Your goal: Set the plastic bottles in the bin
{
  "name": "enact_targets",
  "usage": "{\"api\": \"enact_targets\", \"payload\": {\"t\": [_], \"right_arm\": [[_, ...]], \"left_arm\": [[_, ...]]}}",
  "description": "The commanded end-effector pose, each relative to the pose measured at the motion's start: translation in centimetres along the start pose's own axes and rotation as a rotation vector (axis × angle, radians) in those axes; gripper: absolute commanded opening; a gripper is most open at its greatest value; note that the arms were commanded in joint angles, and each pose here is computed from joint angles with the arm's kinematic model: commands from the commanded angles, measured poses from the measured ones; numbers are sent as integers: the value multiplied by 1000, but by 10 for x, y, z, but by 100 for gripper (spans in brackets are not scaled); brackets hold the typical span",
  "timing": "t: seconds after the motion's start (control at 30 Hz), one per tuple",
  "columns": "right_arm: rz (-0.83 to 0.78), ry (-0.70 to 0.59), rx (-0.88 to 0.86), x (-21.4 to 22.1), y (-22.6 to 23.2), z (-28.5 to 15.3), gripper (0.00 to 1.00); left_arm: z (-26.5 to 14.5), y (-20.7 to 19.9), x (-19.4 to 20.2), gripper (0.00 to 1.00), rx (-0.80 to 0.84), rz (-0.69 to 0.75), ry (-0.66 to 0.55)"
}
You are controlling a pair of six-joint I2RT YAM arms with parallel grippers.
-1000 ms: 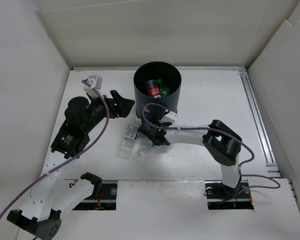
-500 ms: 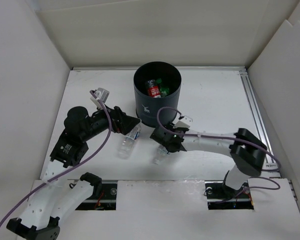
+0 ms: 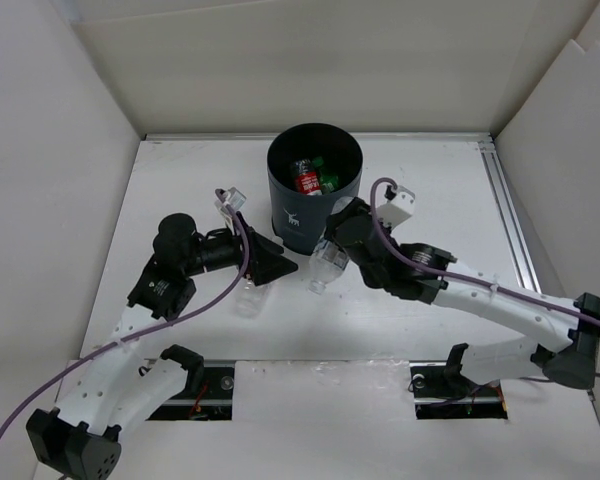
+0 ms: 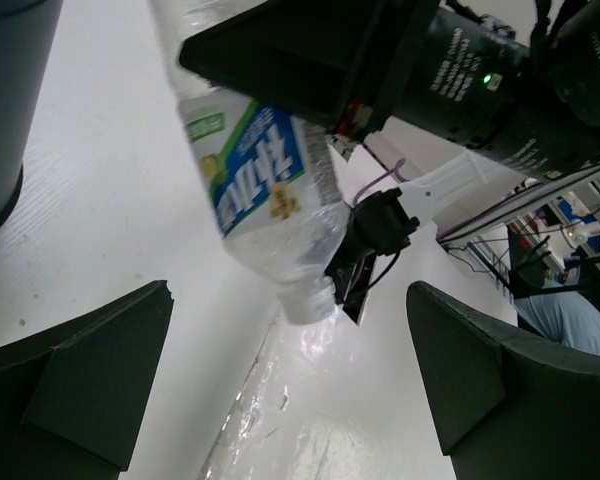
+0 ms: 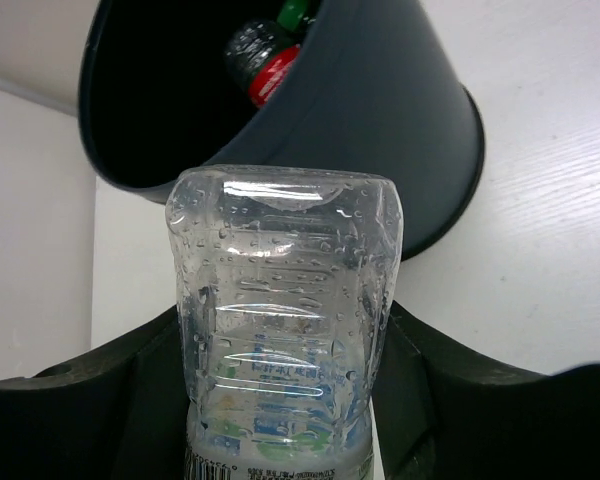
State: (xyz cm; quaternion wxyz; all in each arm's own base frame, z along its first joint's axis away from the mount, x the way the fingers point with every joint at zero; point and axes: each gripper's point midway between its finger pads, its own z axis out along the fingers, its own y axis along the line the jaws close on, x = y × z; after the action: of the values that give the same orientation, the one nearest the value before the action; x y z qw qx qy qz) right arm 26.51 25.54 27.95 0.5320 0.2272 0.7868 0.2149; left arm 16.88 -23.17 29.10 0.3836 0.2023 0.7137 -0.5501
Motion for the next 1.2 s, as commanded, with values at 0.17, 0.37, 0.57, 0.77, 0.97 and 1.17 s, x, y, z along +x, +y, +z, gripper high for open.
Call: {"api": "enact_targets", "payload": {"t": [0.17, 0.37, 0.57, 0.77, 0.97, 1.17], "right_arm": [[12, -18, -166, 8, 86, -5, 0], [27, -10, -259, 9, 128, -22, 0], [47, -7, -313, 9, 153, -22, 0], [56, 11, -340, 14, 164, -21, 2], [42, -49, -314, -16, 148, -32, 100], [13, -181, -167, -78, 79, -55, 100]], "left_arm": [[4, -13, -10, 100, 82, 43, -5], [9, 18, 0, 100, -48, 4, 26], [7, 4, -3, 100, 16, 13, 7], [1, -26, -45, 52, 68, 77, -153], [0, -11, -106, 13, -121, 124, -318], [14, -13, -188, 12, -189, 241, -449]]}}
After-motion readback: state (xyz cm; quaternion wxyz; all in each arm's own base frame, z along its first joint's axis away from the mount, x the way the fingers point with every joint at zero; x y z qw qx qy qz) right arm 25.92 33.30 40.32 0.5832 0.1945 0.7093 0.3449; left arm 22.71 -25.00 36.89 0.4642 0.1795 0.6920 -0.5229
